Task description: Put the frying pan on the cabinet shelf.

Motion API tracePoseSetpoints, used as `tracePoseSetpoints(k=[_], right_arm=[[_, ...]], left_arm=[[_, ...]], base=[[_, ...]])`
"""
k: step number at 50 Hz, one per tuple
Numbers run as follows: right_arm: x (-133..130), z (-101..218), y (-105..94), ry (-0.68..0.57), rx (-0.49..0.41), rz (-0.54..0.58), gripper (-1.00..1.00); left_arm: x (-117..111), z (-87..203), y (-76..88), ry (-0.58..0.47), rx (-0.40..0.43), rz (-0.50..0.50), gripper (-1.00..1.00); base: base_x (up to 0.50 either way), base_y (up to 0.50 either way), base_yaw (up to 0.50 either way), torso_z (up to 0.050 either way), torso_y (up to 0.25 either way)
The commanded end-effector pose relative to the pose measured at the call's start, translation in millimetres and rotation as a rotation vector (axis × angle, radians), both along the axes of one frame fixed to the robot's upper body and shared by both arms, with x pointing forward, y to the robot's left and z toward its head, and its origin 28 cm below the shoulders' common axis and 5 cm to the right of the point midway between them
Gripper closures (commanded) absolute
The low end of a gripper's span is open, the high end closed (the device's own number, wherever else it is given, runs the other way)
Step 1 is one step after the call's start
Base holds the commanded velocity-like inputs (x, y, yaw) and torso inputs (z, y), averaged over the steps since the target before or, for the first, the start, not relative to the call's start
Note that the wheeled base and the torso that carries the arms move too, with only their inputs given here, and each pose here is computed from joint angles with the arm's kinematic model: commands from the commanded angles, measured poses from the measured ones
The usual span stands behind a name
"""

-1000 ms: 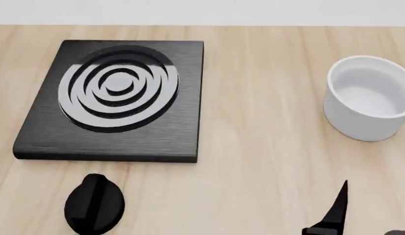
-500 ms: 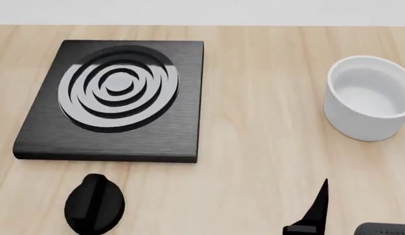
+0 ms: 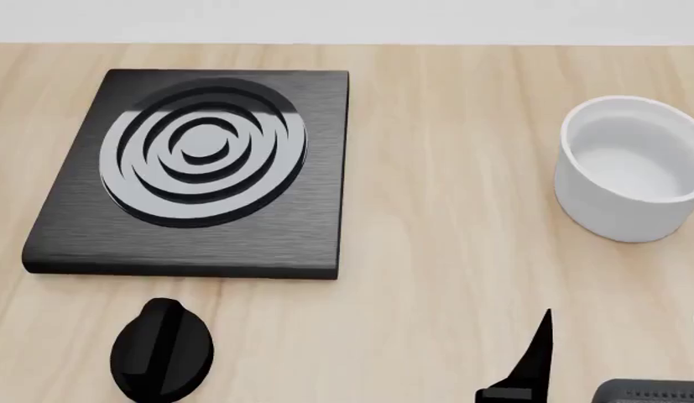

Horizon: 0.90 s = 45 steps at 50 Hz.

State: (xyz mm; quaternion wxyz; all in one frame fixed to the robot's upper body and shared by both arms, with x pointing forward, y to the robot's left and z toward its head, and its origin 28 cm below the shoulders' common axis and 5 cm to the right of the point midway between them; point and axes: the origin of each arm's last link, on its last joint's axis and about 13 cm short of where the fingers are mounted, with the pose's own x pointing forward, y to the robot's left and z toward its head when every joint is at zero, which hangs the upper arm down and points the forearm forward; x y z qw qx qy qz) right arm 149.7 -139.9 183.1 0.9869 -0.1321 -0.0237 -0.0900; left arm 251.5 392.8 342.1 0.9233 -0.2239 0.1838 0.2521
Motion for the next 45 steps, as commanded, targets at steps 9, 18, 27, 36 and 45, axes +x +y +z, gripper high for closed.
tracePoseSetpoints(k=[9, 18, 27, 36, 45], right_arm=[[4, 1, 0.4, -0.021, 0.010, -0.001, -1.00], [5, -2, -0.4, -0.019, 0.009, 0.002, -1.00], [6, -5, -0.9, -0.017, 0.008, 0.006, -1.00], [5, -4, -0.4, -0.018, 0.009, 0.006, -1.00], [5, -5, -0.7, -0.017, 0.011, 0.005, -1.00]], left_arm=[[5, -7, 0.9, 0.042, 0.051, 0.045, 1.00], [5, -1, -3.2, 0.025, 0.067, 0.021, -1.00], [4, 3, -5.6, 0.016, 0.089, 0.008, -1.00], [-1, 14, -9.8, -0.005, 0.133, -0.011, -1.00], [-10, 25, -15.8, -0.018, 0.205, -0.039, -1.00]], base=[[0.00, 0.00, 0.00, 0.000, 0.000], [0.00, 0.00, 0.00, 0.000, 0.000], [0.00, 0.00, 0.00, 0.000, 0.000], [0.00, 0.00, 0.00, 0.000, 0.000], [0.00, 0.00, 0.00, 0.000, 0.000]])
